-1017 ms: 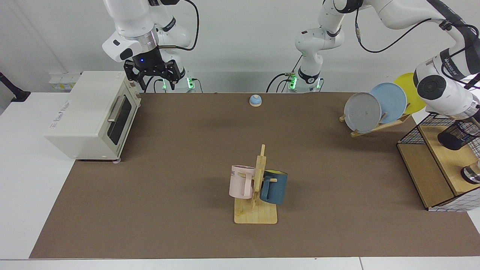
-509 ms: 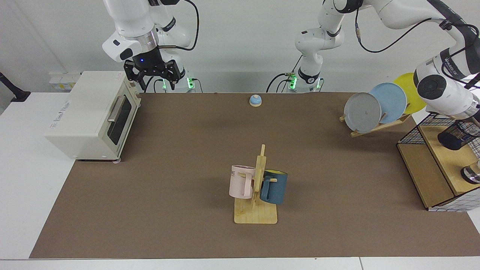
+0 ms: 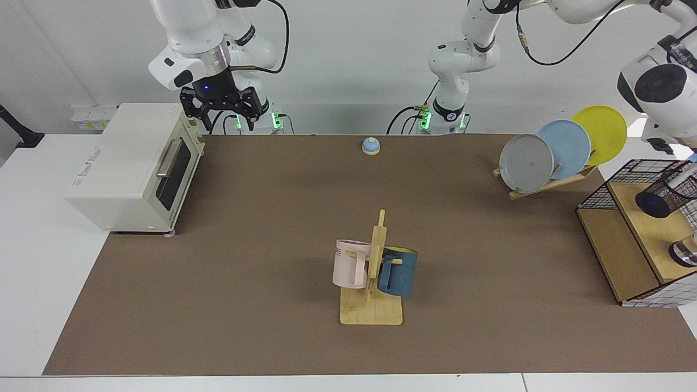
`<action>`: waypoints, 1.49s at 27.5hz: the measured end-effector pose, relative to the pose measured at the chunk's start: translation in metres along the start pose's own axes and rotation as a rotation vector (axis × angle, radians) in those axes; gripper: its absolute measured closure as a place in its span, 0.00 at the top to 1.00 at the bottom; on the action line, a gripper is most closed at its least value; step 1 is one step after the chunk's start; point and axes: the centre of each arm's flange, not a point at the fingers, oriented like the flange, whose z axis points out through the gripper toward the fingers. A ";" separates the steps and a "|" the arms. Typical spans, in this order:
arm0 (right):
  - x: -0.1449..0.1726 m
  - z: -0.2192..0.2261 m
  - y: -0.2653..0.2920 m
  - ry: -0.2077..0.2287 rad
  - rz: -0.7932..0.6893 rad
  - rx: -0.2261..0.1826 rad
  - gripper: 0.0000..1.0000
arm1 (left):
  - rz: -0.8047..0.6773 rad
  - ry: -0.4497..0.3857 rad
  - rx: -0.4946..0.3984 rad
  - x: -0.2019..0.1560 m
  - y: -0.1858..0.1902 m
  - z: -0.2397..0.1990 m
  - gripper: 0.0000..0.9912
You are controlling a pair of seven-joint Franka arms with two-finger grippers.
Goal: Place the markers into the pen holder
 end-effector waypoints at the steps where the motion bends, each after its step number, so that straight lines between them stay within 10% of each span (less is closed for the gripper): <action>1: 0.000 0.000 0.000 0.000 0.000 0.000 1.00 | -0.008 0.005 0.003 -0.005 0.000 -0.008 0.79; 16: 0.000 0.000 0.000 0.000 0.000 0.000 1.00 | -0.253 0.334 -0.046 -0.035 0.018 -0.118 1.00; 25: 0.000 0.000 0.000 0.000 0.000 0.000 1.00 | -0.523 0.568 -0.259 -0.009 0.032 -0.138 1.00; 41: 0.000 0.000 0.000 0.000 0.000 0.000 1.00 | -0.919 0.710 -0.620 0.046 0.040 -0.212 1.00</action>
